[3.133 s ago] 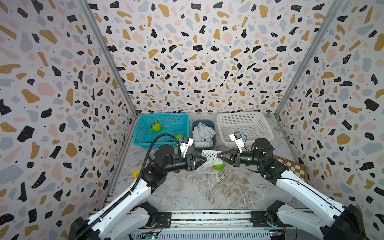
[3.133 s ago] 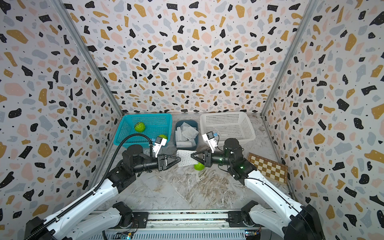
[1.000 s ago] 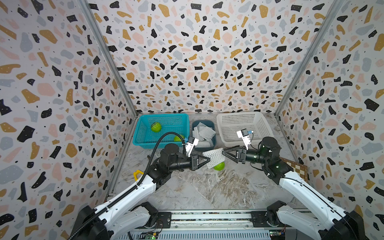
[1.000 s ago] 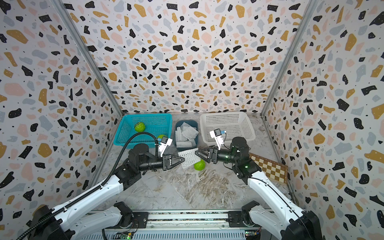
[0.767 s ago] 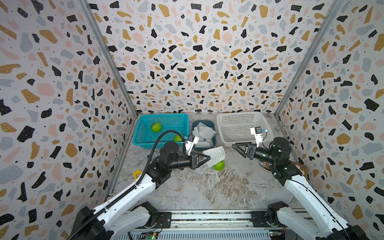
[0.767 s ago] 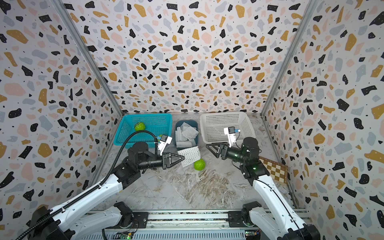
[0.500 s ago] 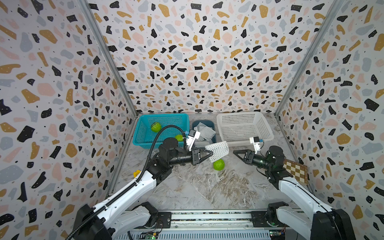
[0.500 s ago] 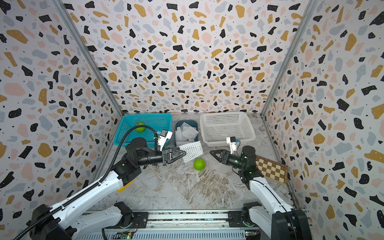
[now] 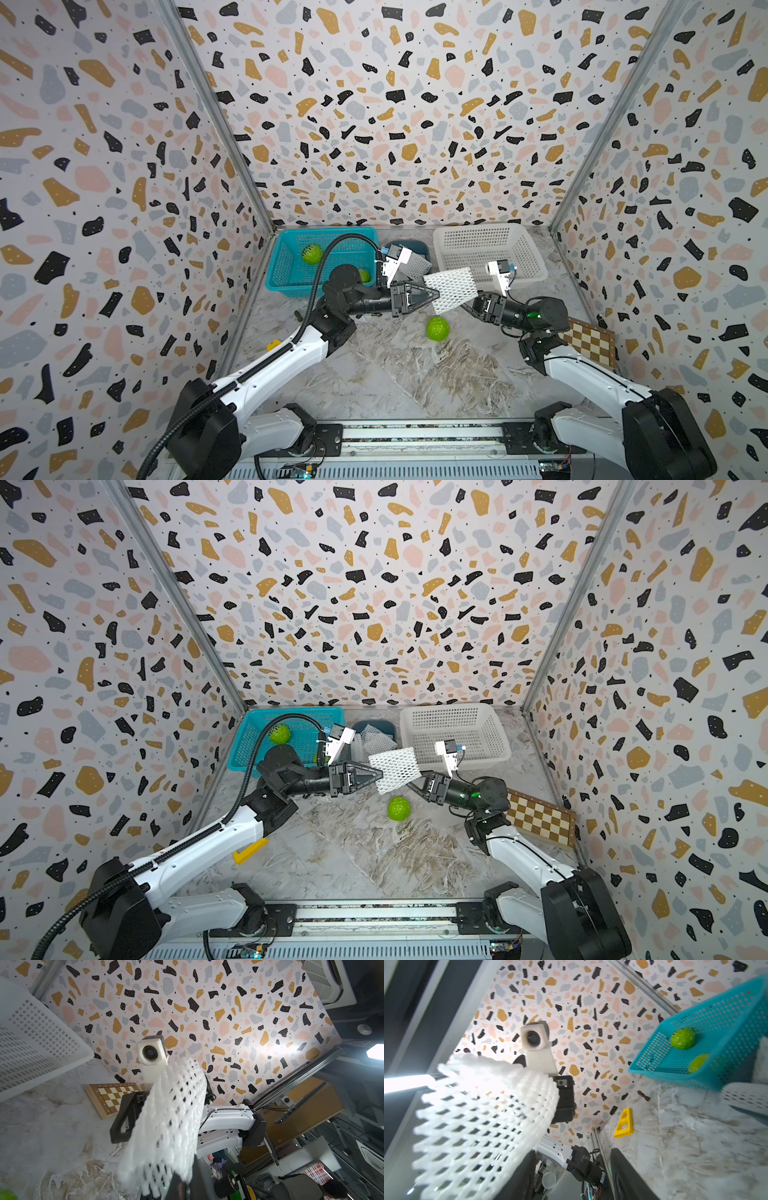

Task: Sleeve custard apples in foam nets
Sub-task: Open the foam net.

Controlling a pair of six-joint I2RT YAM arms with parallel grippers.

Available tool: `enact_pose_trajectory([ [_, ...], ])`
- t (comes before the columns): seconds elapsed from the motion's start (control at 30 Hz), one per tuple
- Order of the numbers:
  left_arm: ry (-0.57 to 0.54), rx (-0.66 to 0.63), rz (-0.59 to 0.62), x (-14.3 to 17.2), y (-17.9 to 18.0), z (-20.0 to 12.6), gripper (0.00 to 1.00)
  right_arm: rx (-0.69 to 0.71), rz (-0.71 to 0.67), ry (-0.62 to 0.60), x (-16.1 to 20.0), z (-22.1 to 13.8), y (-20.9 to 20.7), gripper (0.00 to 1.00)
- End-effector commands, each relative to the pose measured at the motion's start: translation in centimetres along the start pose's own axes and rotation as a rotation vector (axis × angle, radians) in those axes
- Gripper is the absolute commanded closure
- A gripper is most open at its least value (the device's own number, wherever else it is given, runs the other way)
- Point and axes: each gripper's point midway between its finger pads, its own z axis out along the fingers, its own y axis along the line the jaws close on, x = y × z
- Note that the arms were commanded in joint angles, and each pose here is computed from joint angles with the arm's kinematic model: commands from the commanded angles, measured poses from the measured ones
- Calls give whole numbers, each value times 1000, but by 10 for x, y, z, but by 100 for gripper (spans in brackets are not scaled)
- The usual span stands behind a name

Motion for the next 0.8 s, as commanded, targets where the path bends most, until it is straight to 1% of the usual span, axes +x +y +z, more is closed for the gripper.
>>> enact_pose_trajectory([
  [0.0, -4, 100, 84, -9, -29, 1, 100, -193, -139, 30, -5, 5, 62, 39],
  [0.13, 12, 124, 83, -6, -31, 2, 100, -250, -193, 113, 8, 22, 81, 35],
  [0.27, 19, 144, 88, -3, -34, 2, 100, -275, -232, 142, 12, 31, 93, 31],
  [0.47, -11, 137, 111, -2, -33, -1, 100, -236, -201, 154, 9, 36, 84, 28],
  [0.57, -36, 132, 129, -3, -34, -4, 100, -180, -158, 169, 8, 43, 68, 25],
  [0.77, -83, 111, 176, -7, -36, -8, 100, -208, -150, 167, 8, 43, 71, 23],
])
